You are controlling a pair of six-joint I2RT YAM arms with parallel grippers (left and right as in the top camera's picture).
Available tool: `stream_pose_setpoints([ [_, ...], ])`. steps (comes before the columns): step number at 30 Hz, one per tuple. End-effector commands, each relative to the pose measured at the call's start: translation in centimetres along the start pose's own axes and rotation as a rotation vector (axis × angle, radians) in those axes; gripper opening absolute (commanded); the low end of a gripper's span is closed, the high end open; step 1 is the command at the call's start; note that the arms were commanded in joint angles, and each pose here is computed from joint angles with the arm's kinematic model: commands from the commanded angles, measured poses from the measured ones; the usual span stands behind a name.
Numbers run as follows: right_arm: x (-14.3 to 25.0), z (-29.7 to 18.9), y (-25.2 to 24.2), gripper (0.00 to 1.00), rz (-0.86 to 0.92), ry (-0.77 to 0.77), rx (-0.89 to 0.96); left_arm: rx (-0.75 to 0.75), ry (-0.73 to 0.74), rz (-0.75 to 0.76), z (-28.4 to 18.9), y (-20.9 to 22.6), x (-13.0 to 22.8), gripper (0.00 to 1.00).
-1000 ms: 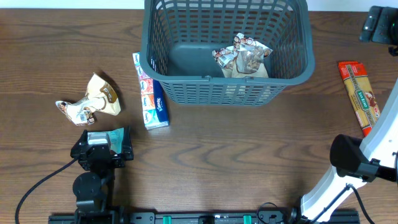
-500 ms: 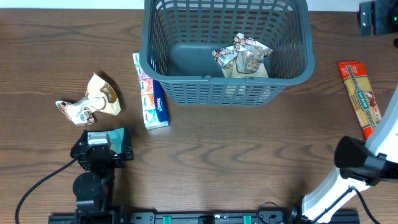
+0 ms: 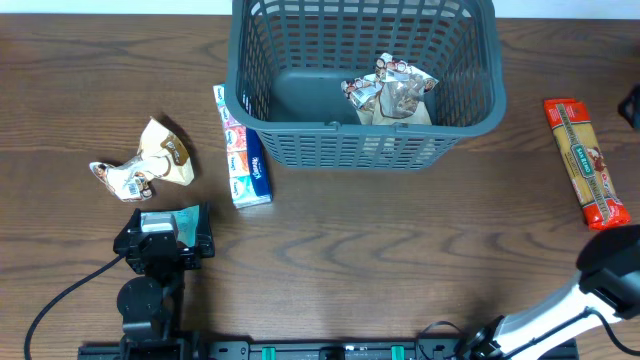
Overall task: Pack container
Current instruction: 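Move the right gripper over the San Remo spaghetti packet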
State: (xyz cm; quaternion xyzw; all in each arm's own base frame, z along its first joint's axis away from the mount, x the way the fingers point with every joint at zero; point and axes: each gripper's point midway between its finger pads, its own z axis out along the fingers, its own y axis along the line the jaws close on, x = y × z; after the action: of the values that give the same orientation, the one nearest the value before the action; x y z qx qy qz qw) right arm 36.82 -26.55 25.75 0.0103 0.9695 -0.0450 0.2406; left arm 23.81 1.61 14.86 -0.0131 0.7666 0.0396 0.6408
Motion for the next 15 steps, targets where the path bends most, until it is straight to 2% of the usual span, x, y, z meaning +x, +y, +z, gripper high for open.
stream_pose_setpoints([
  [1, 0.6, 0.1, 0.6, 0.99, -0.010, -0.090, -0.144, -0.002, 0.030, -0.006, 0.2, 0.0, 1.4, 0.99],
  [6, 4.9, 4.7, -0.4, 0.99, 0.041, 0.099, -0.129, -0.002, 0.030, -0.006, 0.2, 0.0, 1.4, 0.99],
  [11, 6.5, 9.1, 0.8, 0.99, 0.061, 0.228, -0.173, -0.002, 0.030, -0.006, 0.2, 0.0, 1.4, 0.99],
  [15, 7.3, 12.3, 0.9, 0.99, 0.063, 0.322, -0.130, -0.002, 0.030, -0.005, 0.2, 0.0, 1.4, 0.99],
])
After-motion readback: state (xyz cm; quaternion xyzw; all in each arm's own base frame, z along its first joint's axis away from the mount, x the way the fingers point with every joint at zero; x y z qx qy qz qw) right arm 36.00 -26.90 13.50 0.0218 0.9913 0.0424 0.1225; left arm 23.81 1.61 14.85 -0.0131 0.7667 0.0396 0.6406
